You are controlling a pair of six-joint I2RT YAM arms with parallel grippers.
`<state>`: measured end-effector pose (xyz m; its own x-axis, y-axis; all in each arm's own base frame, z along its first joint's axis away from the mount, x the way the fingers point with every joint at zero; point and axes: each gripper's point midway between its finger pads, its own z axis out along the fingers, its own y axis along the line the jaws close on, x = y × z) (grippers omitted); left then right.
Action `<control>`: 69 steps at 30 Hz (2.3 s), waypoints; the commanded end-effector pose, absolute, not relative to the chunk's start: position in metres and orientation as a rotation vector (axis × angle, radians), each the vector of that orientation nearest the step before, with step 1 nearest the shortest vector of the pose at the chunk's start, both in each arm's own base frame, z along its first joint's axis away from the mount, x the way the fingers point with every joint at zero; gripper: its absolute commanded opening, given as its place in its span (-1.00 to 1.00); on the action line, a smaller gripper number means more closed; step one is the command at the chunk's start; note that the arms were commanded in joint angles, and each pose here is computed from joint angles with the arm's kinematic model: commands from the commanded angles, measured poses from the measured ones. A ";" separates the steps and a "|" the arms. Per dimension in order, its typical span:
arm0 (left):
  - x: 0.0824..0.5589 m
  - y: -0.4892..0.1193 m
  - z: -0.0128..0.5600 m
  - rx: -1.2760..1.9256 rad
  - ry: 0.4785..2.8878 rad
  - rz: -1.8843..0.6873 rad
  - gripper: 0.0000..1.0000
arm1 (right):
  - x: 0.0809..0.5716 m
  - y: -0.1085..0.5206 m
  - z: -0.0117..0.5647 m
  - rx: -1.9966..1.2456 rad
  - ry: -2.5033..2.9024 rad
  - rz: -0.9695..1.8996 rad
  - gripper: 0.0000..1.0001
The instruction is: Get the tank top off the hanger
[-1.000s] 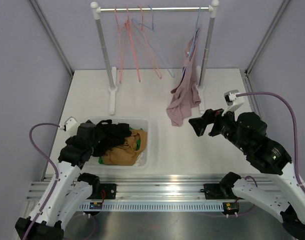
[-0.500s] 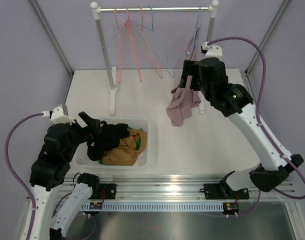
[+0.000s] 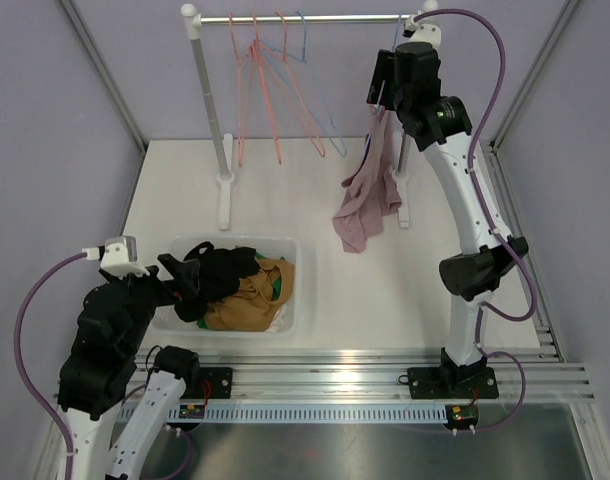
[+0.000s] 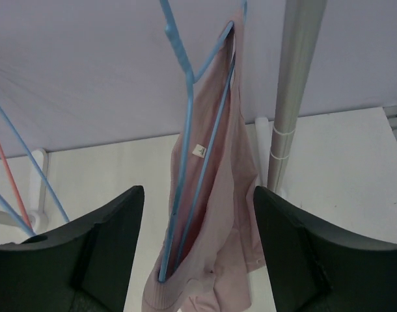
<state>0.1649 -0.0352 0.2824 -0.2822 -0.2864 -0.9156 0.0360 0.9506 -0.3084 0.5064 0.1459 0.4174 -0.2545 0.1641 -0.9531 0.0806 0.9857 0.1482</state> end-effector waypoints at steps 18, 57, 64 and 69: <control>0.170 -0.022 0.288 -0.256 1.681 -0.290 0.98 | 0.515 0.155 0.442 0.055 1.767 0.118 -1.00; 0.220 -0.125 0.363 -0.012 1.638 -0.802 0.98 | 0.237 0.156 0.448 -0.335 1.786 0.677 -1.00; 0.231 -0.192 0.410 0.123 1.586 -0.875 0.98 | 0.178 0.163 0.397 -0.372 1.856 0.872 -1.00; 0.226 -0.245 0.418 0.229 1.592 -0.918 0.98 | 0.149 0.164 0.393 -0.428 1.834 0.950 -1.00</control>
